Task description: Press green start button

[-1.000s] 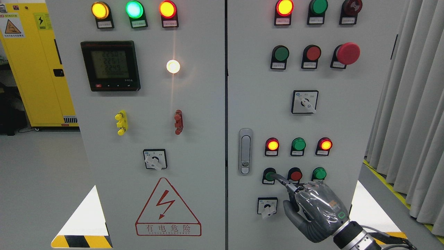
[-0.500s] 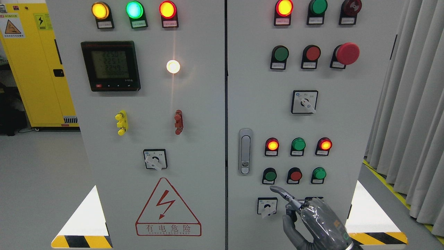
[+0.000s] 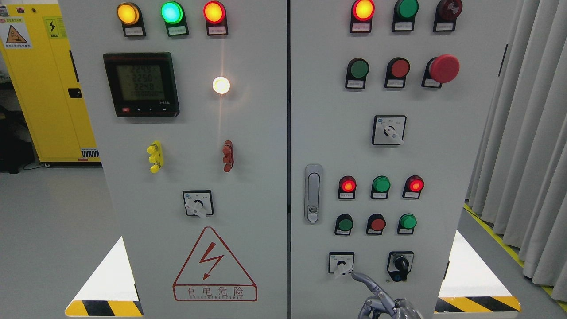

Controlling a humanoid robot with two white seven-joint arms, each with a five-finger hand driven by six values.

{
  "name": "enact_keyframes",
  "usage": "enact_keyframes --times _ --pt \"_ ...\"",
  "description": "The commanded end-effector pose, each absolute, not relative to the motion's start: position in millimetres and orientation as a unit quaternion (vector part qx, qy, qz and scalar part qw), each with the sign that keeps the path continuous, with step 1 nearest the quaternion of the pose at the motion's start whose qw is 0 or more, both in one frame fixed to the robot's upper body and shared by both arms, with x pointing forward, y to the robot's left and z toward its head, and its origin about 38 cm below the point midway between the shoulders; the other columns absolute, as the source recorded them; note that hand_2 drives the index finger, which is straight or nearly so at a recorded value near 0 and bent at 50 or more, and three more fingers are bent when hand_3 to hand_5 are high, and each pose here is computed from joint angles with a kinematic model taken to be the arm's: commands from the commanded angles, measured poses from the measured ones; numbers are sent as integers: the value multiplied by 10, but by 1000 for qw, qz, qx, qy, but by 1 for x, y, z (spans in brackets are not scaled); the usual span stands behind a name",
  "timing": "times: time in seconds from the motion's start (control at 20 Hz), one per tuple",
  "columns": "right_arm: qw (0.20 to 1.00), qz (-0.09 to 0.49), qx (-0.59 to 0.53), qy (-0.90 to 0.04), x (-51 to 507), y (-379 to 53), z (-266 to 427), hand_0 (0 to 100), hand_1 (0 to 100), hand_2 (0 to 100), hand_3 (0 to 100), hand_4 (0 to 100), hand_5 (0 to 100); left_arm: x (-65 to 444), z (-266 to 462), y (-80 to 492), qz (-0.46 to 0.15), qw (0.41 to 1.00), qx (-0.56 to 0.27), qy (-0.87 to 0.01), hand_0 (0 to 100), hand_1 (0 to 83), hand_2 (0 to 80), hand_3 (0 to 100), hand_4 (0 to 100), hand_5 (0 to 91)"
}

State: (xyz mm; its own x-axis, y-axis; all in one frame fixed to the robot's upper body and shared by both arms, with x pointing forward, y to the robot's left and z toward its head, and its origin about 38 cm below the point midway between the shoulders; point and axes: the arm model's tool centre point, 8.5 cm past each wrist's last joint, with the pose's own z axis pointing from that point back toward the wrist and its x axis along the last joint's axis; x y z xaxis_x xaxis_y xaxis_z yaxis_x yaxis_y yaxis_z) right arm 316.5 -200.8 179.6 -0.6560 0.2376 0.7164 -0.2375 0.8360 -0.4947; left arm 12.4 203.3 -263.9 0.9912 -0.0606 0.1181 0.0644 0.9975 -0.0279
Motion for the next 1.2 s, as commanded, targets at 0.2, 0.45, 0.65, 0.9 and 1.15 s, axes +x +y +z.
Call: enact_keyframes --times 0.2,0.45,0.65,0.9,1.15 --pt "431 206 123 -870 280 -180 182 890 529 0 0 0 0 24 -264 202 -31 997 -17 -73 120 556 0 0 0 0" --pt "440 204 124 -866 284 -181 180 850 531 0 0 0 0 24 -264 202 -31 997 -17 -73 120 556 0 0 0 0" --pt "440 203 123 -866 285 -182 181 824 535 0 0 0 0 25 -264 202 -31 997 -17 -73 120 556 0 0 0 0" --pt "442 201 120 -866 287 -184 181 787 541 0 0 0 0 25 -264 202 -31 997 -17 -73 120 556 0 0 0 0" --pt "444 201 120 -865 289 -184 181 750 545 0 0 0 0 25 -264 202 -31 997 -17 -73 120 556 0 0 0 0"
